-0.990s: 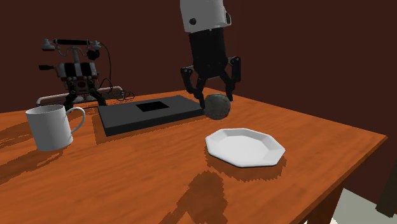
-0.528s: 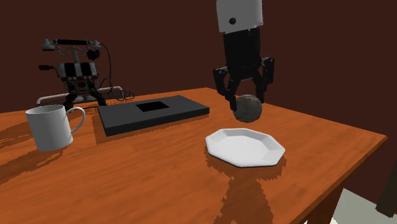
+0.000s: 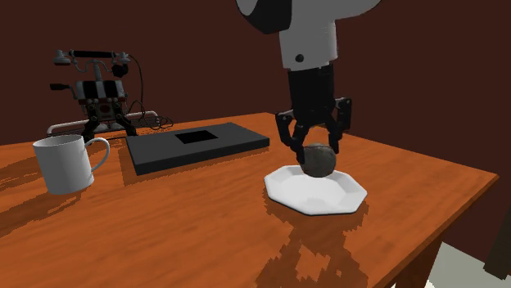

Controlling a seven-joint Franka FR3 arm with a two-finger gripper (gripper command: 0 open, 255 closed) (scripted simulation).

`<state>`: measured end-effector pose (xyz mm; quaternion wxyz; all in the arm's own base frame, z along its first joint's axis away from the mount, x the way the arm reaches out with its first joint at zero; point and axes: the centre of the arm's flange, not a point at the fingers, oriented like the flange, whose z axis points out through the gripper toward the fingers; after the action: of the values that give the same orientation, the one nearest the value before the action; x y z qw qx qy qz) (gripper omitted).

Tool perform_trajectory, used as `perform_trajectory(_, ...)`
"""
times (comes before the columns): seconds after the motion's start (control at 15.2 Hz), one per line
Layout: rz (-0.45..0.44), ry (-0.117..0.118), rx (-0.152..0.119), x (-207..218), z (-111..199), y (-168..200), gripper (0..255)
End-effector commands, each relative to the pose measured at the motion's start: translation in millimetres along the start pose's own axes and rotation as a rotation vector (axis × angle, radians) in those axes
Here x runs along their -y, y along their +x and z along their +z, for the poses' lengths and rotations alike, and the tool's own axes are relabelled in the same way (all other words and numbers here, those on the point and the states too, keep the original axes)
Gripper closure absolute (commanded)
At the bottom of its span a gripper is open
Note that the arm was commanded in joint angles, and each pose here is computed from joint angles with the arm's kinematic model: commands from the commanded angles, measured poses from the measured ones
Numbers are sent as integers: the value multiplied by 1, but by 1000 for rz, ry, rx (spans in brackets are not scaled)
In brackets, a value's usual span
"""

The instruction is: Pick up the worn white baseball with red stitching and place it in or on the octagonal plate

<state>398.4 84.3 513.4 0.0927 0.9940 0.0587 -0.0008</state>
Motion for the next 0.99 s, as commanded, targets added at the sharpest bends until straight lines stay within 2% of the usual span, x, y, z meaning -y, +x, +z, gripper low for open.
perform_trajectory(0.0, 0, 0, -1, 2, 10, 0, 255)
perform_trajectory(0.2, 0, 0, -1, 6, 30, 0, 255)
perform_trajectory(0.73, 0, 0, -1, 6, 30, 0, 255)
perform_trajectory(0.79, 0, 0, -1, 6, 30, 0, 0)
perform_trajectory(0.92, 0, 0, -1, 6, 30, 0, 0)
